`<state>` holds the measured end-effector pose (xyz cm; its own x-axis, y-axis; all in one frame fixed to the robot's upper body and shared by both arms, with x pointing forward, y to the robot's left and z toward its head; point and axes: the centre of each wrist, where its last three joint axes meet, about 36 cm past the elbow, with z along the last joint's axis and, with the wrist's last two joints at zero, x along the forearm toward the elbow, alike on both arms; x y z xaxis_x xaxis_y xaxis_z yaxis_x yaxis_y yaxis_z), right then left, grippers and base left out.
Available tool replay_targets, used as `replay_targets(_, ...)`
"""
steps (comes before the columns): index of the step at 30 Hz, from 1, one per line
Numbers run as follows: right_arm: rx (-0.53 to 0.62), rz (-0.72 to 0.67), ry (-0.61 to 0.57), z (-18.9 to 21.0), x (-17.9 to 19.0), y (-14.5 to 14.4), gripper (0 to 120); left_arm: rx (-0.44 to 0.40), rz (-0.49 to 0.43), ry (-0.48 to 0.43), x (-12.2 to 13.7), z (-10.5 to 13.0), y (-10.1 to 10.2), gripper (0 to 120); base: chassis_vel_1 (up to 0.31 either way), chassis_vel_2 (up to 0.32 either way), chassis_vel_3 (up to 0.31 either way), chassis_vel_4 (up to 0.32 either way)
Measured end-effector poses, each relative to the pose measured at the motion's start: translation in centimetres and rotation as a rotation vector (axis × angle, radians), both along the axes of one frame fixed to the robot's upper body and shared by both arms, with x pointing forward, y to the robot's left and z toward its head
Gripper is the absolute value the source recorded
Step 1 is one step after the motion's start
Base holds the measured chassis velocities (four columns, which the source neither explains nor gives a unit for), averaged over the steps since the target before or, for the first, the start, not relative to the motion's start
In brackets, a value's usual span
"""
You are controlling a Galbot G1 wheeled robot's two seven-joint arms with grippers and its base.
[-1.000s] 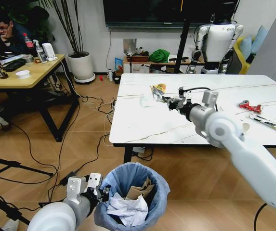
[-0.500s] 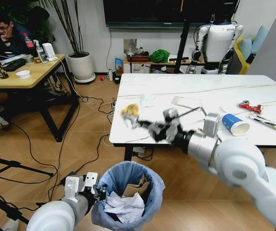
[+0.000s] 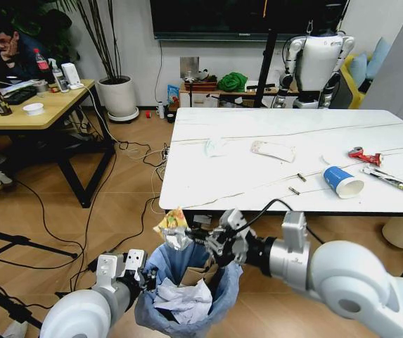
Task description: Pick up the trash bin and place the trash from the table into it.
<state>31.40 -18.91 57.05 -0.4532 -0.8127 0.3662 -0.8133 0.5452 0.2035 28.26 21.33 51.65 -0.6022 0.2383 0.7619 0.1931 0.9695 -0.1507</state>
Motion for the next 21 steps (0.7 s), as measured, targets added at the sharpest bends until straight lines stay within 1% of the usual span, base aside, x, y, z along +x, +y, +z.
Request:
replay_targets(6, -0.025, 0.001, 0.031, -1.5, -0.3, 0.6, 1, -0.002, -0.007, 0.004, 0.0, 0.1, 0.0, 0, 0.000, 0.000, 0.000, 0.000)
replay_targets(8, -0.029, 0.007, 0.042, -1.9, -0.6, 0.7, 12, -0.002, -0.009, 0.004, 0.1, 0.2, 0.1, 0, 0.000, 0.000, 0.000, 0.000)
replay_targets(9, -0.029, 0.007, 0.042, -1.9, -0.6, 0.7, 12, -0.002, -0.009, 0.004, 0.1, 0.2, 0.1, 0, 0.000, 0.000, 0.000, 0.000)
replay_targets(13, -0.030, 0.016, 0.053, -2.3, -0.9, 0.8, 30, -0.002, -0.010, 0.003, 0.2, 0.3, 0.1, 0, 0.000, 0.000, 0.000, 0.000)
replay_targets(14, -0.030, 0.016, 0.053, -2.3, -0.9, 0.8, 30, -0.002, -0.010, 0.003, 0.2, 0.3, 0.1, 0, 0.000, 0.000, 0.000, 0.000)
replay_targets(16, -0.031, 0.017, 0.054, -2.4, -0.9, 0.8, 41, -0.003, -0.010, 0.003, 0.2, 0.3, 0.2, 0, 0.000, 0.000, 0.000, 0.000)
replay_targets(17, -0.031, 0.017, 0.054, -2.4, -0.9, 0.8, 41, -0.003, -0.010, 0.003, 0.2, 0.3, 0.2, 0, 0.000, 0.000, 0.000, 0.000)
replay_targets(18, -0.031, 0.017, 0.054, -2.4, -0.9, 0.7, 45, -0.003, -0.009, 0.004, 0.1, 0.3, 0.2, 0, 0.000, 0.000, 0.000, 0.000)
replay_targets(20, -0.029, 0.014, 0.054, -2.5, -1.0, 0.8, 56, -0.004, -0.009, 0.007, 0.1, 0.3, 0.1, 0, 0.000, 0.000, 0.000, 0.000)
replay_targets(21, -0.029, 0.014, 0.054, -2.5, -1.0, 0.8, 56, -0.004, -0.009, 0.007, 0.1, 0.3, 0.1, 0, 0.000, 0.000, 0.000, 0.000)
